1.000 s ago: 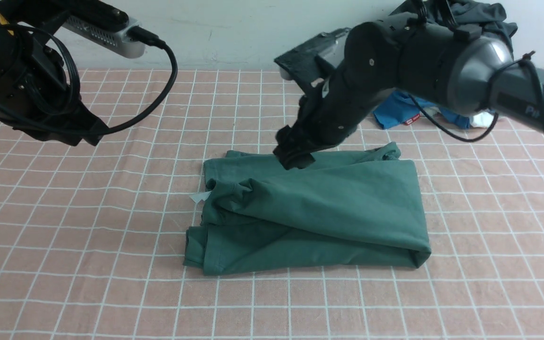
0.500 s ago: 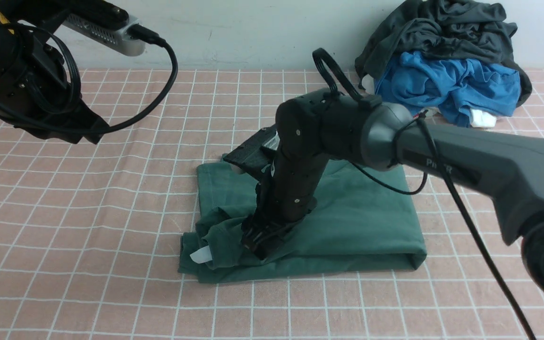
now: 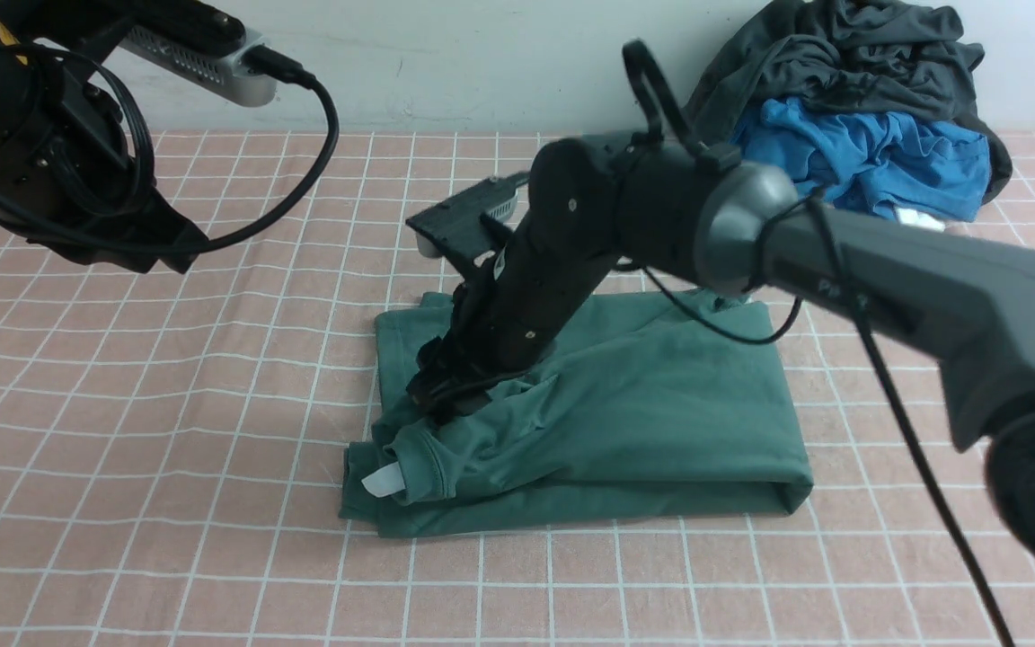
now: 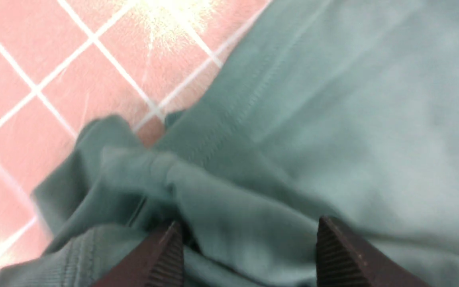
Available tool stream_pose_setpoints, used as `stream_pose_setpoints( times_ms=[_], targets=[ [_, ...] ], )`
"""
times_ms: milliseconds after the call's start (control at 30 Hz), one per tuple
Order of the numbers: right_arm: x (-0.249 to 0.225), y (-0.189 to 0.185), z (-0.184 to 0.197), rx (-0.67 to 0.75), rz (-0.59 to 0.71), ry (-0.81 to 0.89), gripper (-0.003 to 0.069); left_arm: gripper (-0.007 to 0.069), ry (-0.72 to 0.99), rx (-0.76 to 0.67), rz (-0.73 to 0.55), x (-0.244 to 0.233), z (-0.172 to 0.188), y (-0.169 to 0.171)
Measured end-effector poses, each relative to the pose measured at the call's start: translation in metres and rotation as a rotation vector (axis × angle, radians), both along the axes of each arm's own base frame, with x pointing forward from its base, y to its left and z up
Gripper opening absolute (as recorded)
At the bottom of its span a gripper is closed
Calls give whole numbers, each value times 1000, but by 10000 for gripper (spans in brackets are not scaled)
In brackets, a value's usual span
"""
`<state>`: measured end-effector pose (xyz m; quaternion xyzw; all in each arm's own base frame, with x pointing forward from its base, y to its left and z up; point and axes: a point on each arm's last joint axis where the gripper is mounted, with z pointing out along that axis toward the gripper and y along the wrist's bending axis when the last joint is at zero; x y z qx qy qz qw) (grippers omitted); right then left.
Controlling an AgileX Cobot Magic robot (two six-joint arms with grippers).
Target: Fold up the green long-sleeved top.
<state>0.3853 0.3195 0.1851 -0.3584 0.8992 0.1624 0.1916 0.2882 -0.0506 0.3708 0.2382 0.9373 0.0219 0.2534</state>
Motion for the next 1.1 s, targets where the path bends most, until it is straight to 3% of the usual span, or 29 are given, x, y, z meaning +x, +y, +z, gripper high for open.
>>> stream_pose_setpoints(
  times_ms=[100, 267, 433, 467, 500, 633, 833, 900, 1100],
  targets=[
    [6, 4, -19, 7, -17, -12, 412, -3, -4, -1, 1, 0, 0, 0],
    [16, 2, -10, 32, -34, -58, 411, -3, -11, -2, 1, 1, 1, 0],
    [26, -12, 54, 81, -44, -134, 411, -3, -39, -21, 11, -3, 3, 0],
    [26, -17, 72, 96, -46, -162, 411, -3, -48, -24, 13, -5, 4, 0],
    [23, -33, 114, 117, -49, -215, 410, -3, -69, -34, 22, -18, 3, 3],
    [7, -68, 175, 126, -54, -272, 393, -3, -123, -61, 47, -51, 2, 8],
    [-34, -124, 236, 109, -84, -297, 256, -3, -271, -138, 111, -144, -20, 25],
    [-45, -131, 242, 112, -86, -295, 224, -3, -297, -154, 128, -161, -28, 29],
    [-114, -163, 263, 216, -110, -405, 33, -3, -536, -272, 221, -235, -72, 45]
  ],
)
